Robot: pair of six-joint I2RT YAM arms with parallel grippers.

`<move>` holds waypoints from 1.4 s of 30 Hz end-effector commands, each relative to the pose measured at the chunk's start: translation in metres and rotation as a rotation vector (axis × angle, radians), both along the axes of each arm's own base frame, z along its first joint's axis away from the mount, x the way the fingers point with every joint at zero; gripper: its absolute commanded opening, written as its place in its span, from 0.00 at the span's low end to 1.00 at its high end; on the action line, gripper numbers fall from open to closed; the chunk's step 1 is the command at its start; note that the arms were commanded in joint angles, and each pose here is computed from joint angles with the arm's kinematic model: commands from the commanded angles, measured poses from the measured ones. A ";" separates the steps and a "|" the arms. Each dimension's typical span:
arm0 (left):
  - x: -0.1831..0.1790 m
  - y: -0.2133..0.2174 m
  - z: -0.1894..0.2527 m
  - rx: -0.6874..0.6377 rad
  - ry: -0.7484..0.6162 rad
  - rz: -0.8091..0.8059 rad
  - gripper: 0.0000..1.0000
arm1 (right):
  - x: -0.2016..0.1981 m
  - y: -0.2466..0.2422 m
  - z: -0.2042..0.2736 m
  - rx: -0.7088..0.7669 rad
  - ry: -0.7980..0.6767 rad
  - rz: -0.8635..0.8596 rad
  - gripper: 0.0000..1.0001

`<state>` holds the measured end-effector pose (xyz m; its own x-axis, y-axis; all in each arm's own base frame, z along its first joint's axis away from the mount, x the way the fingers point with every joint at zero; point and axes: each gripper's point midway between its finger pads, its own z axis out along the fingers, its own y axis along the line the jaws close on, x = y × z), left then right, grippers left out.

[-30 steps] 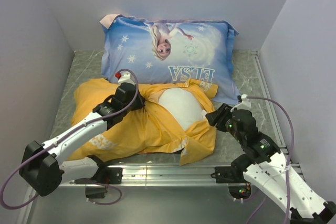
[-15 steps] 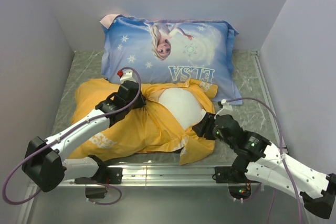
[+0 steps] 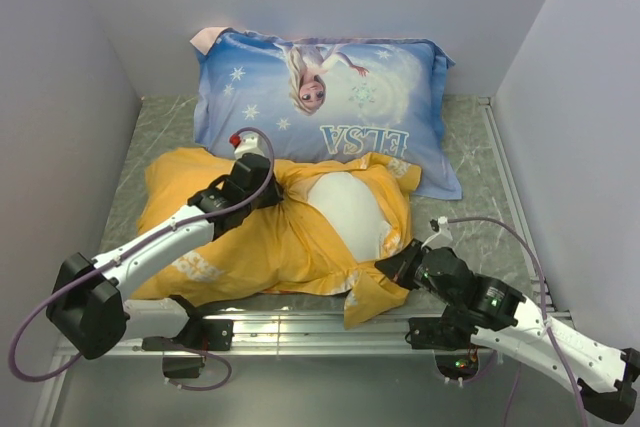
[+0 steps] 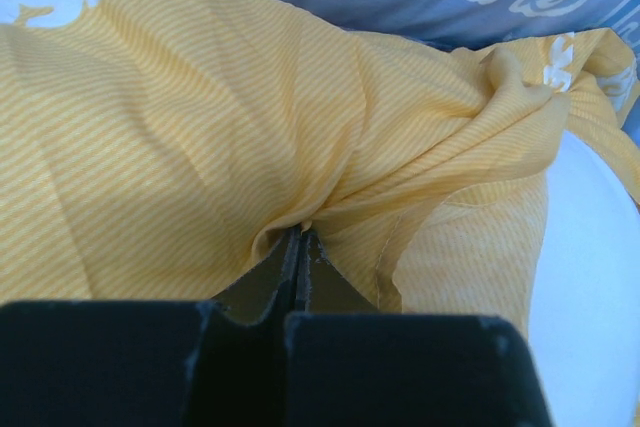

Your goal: Remove the pillowcase from the pillow

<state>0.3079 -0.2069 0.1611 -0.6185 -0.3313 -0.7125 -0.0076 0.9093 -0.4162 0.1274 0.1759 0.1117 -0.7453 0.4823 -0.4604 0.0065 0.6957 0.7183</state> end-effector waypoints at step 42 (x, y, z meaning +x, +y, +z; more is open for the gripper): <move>-0.068 -0.174 -0.057 0.778 0.088 -0.624 0.99 | 0.008 -0.013 -0.013 -0.107 0.021 -0.074 0.00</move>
